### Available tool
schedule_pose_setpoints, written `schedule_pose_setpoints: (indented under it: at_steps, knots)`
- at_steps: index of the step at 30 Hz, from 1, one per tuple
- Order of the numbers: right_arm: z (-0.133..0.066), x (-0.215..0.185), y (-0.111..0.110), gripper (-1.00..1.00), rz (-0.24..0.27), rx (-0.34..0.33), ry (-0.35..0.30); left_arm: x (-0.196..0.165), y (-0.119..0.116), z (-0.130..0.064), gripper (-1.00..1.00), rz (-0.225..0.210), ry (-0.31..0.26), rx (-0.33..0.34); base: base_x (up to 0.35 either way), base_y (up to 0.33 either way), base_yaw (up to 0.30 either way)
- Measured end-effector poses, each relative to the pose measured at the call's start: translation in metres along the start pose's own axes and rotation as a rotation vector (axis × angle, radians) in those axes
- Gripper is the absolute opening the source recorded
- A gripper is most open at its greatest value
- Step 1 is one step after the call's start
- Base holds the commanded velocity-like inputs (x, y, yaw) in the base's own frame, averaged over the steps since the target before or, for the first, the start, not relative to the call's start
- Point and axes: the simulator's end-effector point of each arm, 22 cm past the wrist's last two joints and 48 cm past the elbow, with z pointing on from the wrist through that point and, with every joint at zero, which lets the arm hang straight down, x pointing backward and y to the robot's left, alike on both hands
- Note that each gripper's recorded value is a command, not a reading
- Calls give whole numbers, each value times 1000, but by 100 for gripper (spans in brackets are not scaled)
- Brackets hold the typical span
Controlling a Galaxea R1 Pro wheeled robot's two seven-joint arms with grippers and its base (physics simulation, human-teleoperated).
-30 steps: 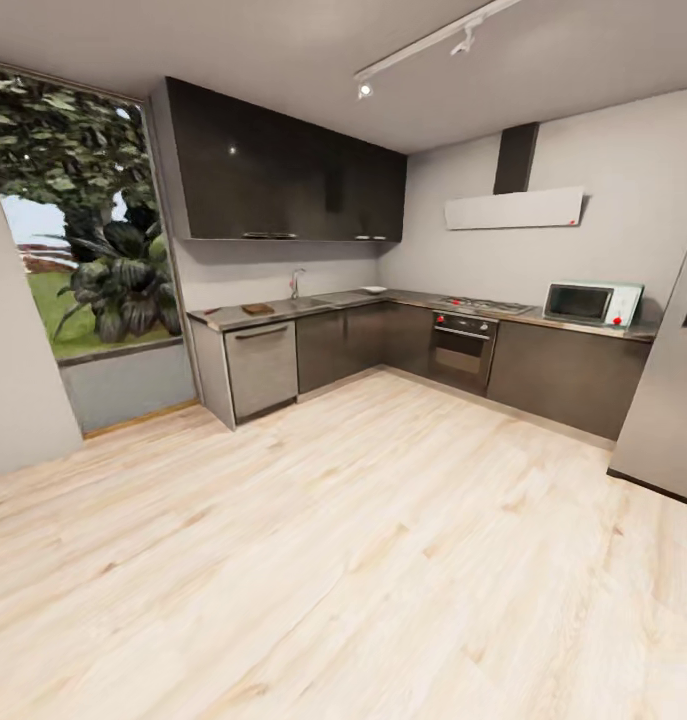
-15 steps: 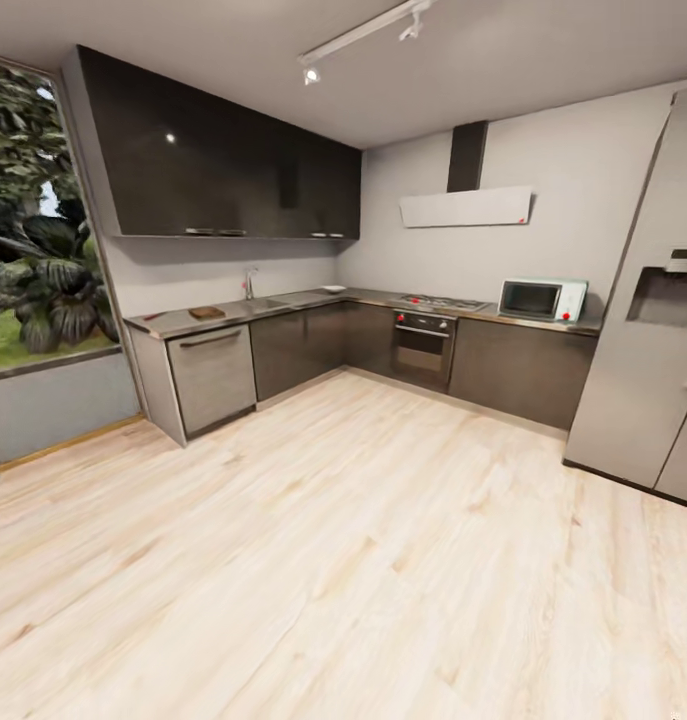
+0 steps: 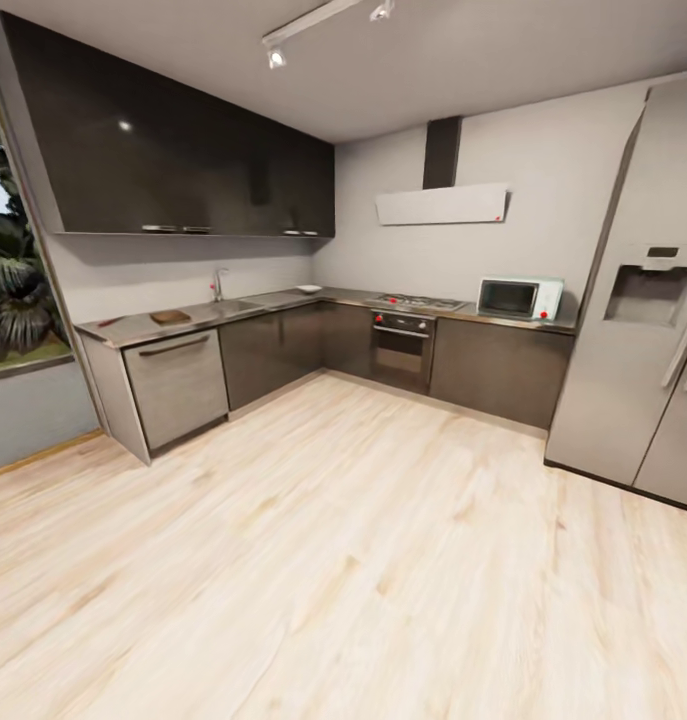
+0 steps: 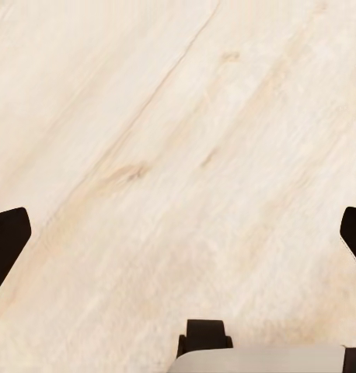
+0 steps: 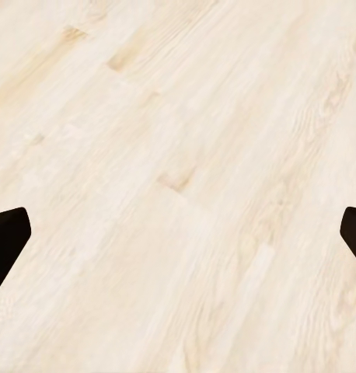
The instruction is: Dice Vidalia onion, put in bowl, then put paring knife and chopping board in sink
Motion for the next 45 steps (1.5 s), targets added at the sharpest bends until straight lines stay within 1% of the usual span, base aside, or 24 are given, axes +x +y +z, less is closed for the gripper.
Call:
schedule_pose_setpoints:
  at_steps: [45]
  knots:
    - [0,0,0,100,-1,0,0,0,0,0,100,2,-1,1,319,-5,0]
